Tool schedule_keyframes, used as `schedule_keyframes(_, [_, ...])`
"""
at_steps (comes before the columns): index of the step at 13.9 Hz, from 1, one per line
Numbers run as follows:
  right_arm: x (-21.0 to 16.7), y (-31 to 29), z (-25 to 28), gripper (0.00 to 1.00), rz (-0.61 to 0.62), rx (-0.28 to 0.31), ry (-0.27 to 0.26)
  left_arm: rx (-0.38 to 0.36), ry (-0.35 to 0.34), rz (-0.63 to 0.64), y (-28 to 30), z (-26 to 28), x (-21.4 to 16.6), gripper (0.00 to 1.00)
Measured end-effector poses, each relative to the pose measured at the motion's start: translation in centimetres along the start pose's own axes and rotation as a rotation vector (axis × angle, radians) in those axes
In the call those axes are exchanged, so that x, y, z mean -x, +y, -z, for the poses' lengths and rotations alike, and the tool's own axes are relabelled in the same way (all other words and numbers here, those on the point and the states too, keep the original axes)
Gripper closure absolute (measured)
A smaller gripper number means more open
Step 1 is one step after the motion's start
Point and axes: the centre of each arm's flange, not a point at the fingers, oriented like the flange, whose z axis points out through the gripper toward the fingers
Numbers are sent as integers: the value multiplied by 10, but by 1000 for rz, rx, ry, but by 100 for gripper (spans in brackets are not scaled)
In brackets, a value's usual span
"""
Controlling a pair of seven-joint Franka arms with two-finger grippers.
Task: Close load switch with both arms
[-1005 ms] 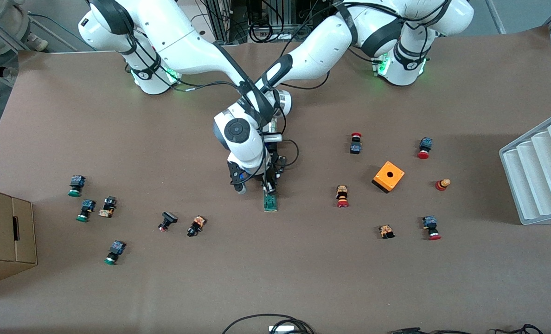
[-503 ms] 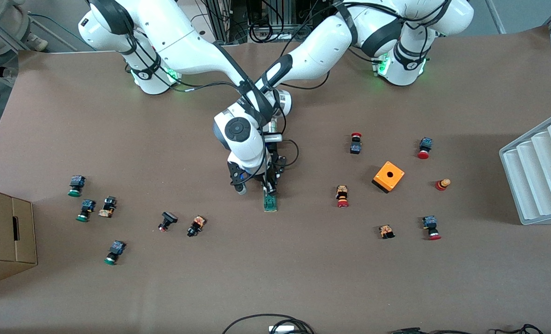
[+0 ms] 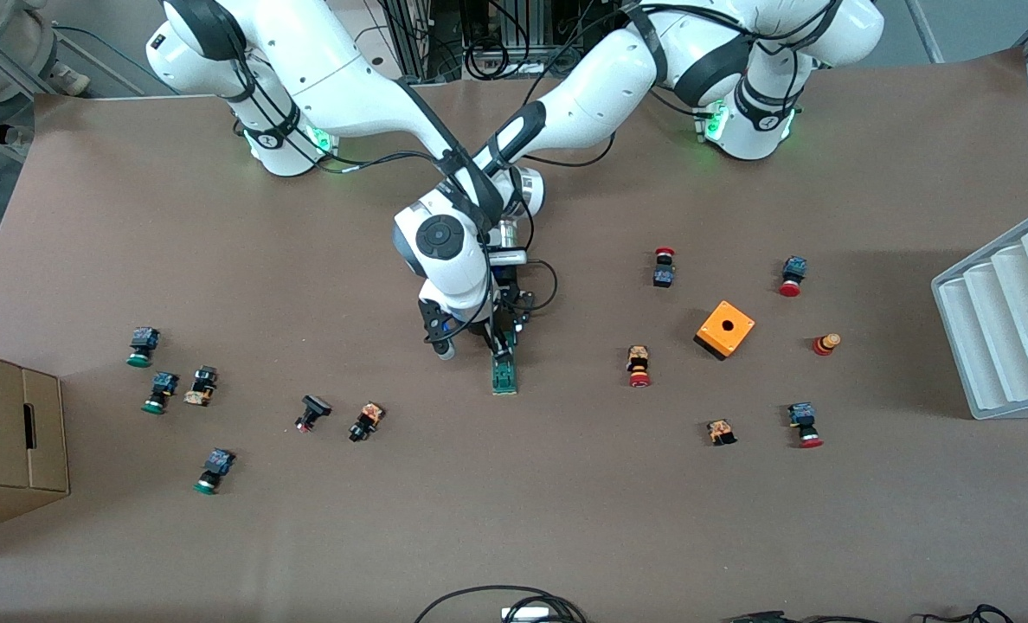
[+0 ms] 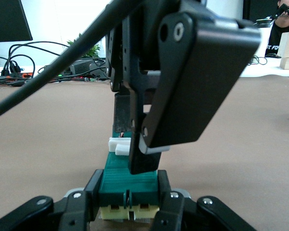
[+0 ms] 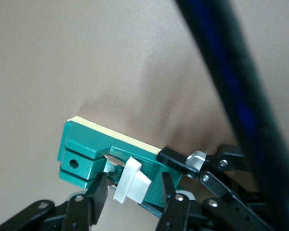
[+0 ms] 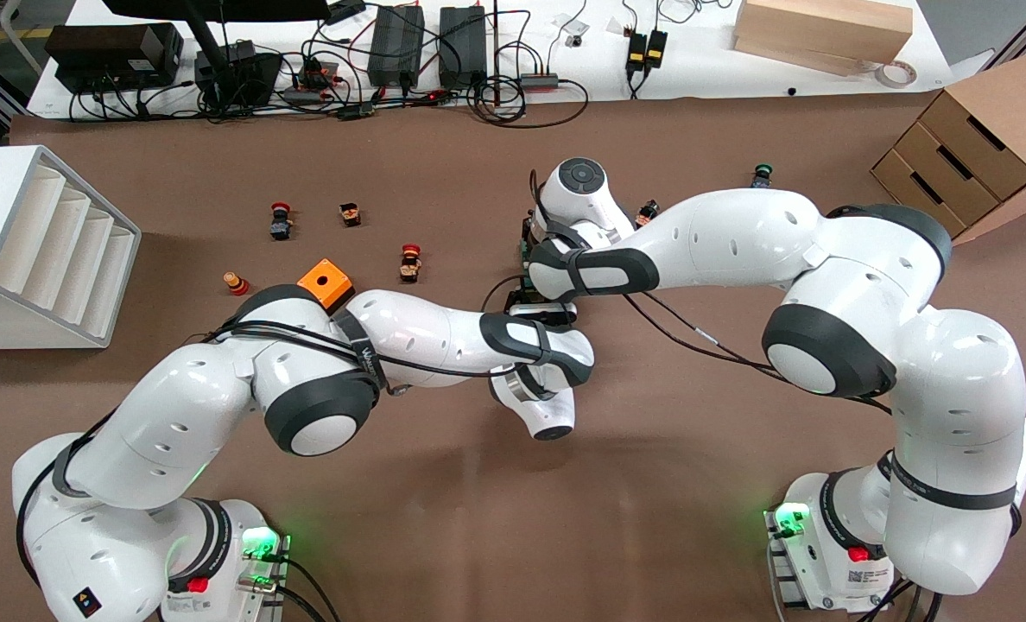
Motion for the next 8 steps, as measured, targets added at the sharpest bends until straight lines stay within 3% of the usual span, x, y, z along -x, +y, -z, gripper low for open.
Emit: schedule_keyframes(8, [1, 0, 3, 48, 1, -6, -3, 0, 0, 0, 0, 0, 0, 51])
